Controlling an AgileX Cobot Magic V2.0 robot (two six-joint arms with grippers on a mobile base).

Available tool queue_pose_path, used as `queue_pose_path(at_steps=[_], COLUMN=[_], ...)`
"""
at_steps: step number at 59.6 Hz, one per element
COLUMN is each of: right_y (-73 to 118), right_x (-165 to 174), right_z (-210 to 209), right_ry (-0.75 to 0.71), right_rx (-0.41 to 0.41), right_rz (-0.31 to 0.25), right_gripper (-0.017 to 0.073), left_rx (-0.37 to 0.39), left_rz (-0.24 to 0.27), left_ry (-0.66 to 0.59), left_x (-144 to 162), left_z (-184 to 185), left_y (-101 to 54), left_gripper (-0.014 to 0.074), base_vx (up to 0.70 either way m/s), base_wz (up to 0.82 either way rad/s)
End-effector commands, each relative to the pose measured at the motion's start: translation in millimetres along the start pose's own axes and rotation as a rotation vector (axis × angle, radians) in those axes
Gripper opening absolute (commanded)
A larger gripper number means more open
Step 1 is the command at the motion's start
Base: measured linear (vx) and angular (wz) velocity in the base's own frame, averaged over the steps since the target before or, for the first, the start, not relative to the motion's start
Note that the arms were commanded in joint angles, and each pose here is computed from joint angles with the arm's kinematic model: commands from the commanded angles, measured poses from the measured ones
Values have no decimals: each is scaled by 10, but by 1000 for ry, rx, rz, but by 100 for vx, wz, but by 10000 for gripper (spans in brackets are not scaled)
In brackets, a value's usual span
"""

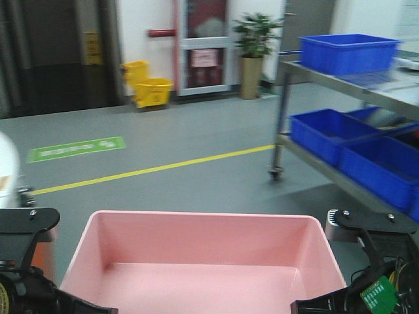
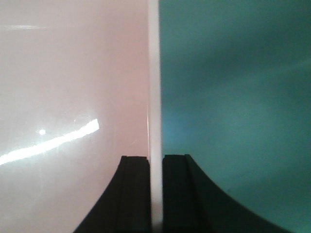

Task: Grab pink bin and stack on right shelf
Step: 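Hold the pink bin with both grippers while driving to the steel table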

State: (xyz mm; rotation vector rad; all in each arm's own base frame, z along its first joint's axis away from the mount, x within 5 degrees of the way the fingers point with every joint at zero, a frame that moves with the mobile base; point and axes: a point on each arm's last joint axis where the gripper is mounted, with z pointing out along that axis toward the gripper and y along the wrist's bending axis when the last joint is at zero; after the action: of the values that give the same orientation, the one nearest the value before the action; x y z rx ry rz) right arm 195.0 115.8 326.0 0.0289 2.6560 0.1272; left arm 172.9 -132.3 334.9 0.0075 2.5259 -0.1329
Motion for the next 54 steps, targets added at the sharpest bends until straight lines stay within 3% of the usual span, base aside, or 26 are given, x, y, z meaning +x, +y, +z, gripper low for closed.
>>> queue_pose_path(at_steps=[1, 21, 54], right_y=[-81, -89, -93], right_x=[-90, -67, -63], right_z=[-139, -137, -137], right_ry=[-90, -65, -61], right_rx=[40, 48, 52], right_rz=[-22, -16, -16], right_gripper=[-6, -6, -6], left_rx=[-5, -5, -6], left_rz=[10, 10, 10], left_ry=[-91, -91, -91], left_x=[-99, -99, -98], left_z=[-141, -141, -141], left_y=[57, 57, 57], left_gripper=[62, 62, 62], base_vx=[-6, 0, 15], base_wz=[-94, -68, -14])
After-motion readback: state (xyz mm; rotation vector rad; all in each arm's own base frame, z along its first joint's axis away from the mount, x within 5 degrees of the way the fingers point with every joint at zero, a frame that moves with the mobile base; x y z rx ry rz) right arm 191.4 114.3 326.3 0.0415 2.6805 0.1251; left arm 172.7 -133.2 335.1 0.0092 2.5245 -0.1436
